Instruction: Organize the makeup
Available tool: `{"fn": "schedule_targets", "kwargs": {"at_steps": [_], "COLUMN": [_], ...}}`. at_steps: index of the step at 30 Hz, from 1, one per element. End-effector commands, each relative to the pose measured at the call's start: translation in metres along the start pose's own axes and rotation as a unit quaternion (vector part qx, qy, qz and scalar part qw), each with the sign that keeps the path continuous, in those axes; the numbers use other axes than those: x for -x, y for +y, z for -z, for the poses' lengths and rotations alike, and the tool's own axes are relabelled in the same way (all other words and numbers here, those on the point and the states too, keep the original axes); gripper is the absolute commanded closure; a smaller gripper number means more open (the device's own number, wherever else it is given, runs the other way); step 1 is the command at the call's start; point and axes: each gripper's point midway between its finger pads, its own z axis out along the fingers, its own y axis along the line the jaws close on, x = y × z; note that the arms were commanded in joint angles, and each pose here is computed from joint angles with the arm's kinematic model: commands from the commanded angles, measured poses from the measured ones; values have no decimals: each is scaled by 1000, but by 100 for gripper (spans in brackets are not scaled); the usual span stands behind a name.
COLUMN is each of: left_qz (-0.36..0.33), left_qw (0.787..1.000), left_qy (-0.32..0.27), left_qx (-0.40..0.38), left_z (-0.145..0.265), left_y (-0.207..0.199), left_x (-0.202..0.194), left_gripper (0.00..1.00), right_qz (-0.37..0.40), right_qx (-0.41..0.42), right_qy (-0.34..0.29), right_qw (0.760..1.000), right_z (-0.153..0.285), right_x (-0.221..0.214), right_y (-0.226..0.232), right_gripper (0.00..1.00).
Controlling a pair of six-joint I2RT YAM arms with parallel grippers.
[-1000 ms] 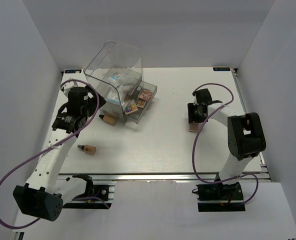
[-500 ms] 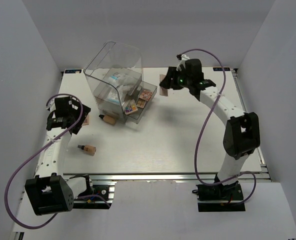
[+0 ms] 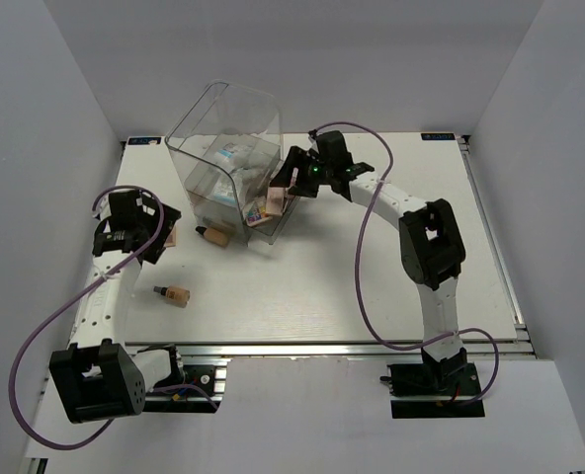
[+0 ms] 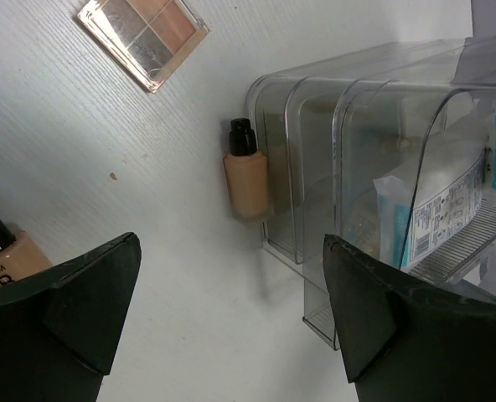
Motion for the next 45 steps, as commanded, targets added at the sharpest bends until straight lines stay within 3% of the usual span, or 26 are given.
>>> {"fn": "schedule_targets", "kwargs": {"at_steps": [1, 4, 8, 11, 12, 13, 15, 16, 19, 29, 41, 45], "left_qz": [17, 32, 37, 37, 35, 35, 32, 31, 23, 89, 99, 106], "left_qw": [1000, 999, 998, 996, 995, 994, 990, 988, 982, 966, 954, 937], "left_qy": [4, 11, 32, 36, 41, 43, 48, 49, 49, 31, 9, 14], "left_qx": [2, 7, 48, 71, 84, 95, 131, 143, 179, 242, 284, 332], "left_z": [-6, -16, -39, -48, -56, -59, -69, -73, -83, -123, -153, -155], "left_y": [1, 2, 10, 10, 11, 12, 18, 20, 27, 38, 51, 69], "left_x": [-2, -5, -10, -6, -6, -6, -3, -2, 3, 13, 36, 34], "left_gripper": [2, 2, 2, 2, 2, 2, 2, 2, 2, 2, 2, 2], "right_qz": [24, 39, 81, 188, 192, 328, 344, 433, 491, 439, 418, 415], "right_qx": [48, 58, 87, 122, 126, 136, 103, 118, 125, 101, 58, 48], "right_qy": [-40, -43, -52, -73, -80, -144, -126, -225, -225, -200, -208, -214], "right_qw": [998, 997, 991, 972, 970, 924, 925, 865, 833, 870, 882, 883], "right_z": [17, 24, 45, 72, 80, 107, 111, 147, 171, 198, 220, 225], "right_x": [33, 38, 42, 43, 40, 57, 19, 49, 18, -2, 4, 8], "right_y": [34, 38, 55, 73, 75, 93, 46, 72, 41, 3, -21, -24], "right_gripper": [24, 11, 11, 11, 11, 11, 11, 11, 11, 11, 11, 11]}}
